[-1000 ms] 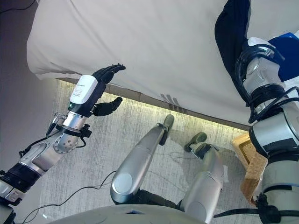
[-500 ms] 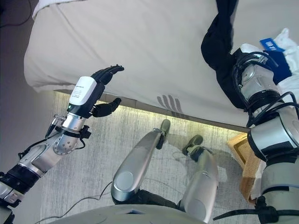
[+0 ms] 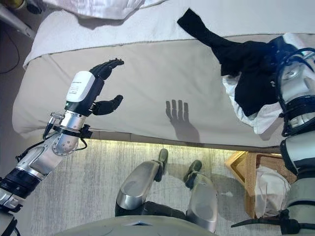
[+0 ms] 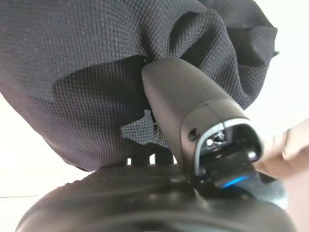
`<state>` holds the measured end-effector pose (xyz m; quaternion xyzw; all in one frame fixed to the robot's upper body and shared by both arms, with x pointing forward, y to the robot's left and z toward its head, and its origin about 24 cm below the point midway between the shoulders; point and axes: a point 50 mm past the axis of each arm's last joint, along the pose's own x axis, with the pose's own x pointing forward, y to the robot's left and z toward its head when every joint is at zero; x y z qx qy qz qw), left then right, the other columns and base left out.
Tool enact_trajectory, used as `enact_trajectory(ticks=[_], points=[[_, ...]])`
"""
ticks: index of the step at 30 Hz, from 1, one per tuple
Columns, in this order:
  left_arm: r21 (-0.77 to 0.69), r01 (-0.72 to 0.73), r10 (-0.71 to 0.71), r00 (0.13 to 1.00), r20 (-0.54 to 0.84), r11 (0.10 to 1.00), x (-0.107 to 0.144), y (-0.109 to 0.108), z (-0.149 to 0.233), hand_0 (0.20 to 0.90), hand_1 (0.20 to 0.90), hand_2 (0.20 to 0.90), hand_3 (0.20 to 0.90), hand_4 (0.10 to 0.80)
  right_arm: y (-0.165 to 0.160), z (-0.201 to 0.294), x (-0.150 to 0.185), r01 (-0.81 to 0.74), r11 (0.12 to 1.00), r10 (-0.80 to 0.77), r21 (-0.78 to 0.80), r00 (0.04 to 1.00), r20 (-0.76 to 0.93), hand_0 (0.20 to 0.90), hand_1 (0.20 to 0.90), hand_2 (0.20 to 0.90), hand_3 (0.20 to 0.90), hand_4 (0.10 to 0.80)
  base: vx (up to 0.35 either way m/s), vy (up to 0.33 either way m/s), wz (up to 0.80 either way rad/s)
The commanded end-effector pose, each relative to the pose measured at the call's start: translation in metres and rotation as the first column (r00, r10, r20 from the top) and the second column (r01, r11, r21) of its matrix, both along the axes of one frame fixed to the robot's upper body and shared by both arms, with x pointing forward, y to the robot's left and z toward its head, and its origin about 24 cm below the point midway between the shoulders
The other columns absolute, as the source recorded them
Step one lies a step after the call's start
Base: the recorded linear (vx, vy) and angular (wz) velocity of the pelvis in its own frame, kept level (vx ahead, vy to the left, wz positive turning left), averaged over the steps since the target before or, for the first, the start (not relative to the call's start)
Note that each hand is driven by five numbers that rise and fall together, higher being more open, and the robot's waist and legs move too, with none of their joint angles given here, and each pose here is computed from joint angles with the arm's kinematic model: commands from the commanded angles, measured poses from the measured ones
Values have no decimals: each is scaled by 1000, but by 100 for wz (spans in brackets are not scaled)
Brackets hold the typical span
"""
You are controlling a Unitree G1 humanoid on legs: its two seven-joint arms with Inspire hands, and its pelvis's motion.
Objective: Pick up the clothes from the bed and place them into the basket
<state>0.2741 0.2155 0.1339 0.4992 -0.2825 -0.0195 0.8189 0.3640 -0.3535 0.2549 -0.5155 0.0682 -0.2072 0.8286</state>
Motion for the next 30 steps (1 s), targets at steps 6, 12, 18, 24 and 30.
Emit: enact_trajectory(ticks=[6, 12, 18, 24, 30], points=[[-36, 144, -144, 990, -5, 989, -14, -8, -4, 900, 900, 900, 900, 800, -4, 53, -18, -109, 994, 99, 16, 950, 295, 300, 300, 300, 200, 100, 65, -32, -10], [-29, 134, -134, 991, -21, 991, -12, 1, -11, 900, 900, 900, 900, 800, -2, 86, -30, -180, 983, 147, 31, 884, 443, 300, 300, 300, 200, 100, -6, -30, -17], [-35, 103, -104, 994, -23, 994, -12, 9, -17, 900, 900, 900, 900, 800, -12, 112, -51, -141, 990, 117, 9, 853, 509, 300, 300, 300, 200, 100, -14, -13, -18], [-23, 85, -86, 996, -30, 996, -13, 14, -22, 900, 900, 900, 900, 800, -23, 121, -65, -117, 993, 102, -2, 860, 501, 300, 300, 300, 200, 100, -3, -2, -23], [-7, 92, -92, 995, -44, 996, -12, 11, -26, 900, 900, 900, 900, 800, -28, 123, -71, -103, 995, 99, -17, 876, 472, 300, 300, 300, 200, 100, 19, -7, -21]])
